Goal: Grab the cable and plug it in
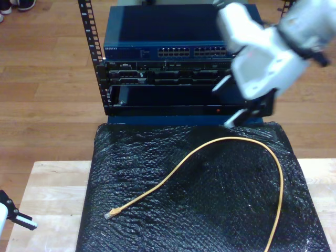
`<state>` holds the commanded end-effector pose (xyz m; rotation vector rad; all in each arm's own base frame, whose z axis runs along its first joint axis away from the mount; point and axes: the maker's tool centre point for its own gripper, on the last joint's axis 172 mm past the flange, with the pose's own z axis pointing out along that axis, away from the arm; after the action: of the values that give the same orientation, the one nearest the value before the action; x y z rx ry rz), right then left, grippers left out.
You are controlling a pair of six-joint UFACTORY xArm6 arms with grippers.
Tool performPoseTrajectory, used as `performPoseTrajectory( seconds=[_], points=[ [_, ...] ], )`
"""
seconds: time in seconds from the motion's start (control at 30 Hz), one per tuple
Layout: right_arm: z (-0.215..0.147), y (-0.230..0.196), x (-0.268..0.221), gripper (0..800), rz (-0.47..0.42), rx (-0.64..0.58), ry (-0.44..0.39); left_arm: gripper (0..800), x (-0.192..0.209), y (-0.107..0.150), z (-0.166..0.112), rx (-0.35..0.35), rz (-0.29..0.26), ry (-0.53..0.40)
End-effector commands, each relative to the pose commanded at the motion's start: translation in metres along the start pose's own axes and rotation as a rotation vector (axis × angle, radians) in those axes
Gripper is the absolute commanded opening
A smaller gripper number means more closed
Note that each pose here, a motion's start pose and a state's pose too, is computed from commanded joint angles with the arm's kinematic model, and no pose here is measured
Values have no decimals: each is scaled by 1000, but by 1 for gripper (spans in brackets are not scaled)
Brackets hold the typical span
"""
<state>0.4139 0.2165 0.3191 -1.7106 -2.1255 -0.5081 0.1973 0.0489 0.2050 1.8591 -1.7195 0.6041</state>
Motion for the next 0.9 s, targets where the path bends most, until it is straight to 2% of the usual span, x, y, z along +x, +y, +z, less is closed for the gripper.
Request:
performPoseTrajectory(
  seconds=[0.43, 0.5, 0.67, 0.8, 0.9],
  points=[
    [80, -2, 52, 796, -137, 86, -63, 800, -1, -1, 4, -7, -8, 18],
    [92, -8, 52, 796, -131, 110, -97, 800, -1, -1, 4, -7, -8, 18],
    [131, -19, 66, 796, -193, 107, -195, 800, -2, 0, 4, -9, -10, 18],
    [154, -29, 58, 793, -156, 89, -274, 800, -2, 0, 4, -9, -10, 18],
    [167, -33, 60, 793, -188, 71, -327, 800, -1, -1, 4, -7, -10, 19]
  ],
)
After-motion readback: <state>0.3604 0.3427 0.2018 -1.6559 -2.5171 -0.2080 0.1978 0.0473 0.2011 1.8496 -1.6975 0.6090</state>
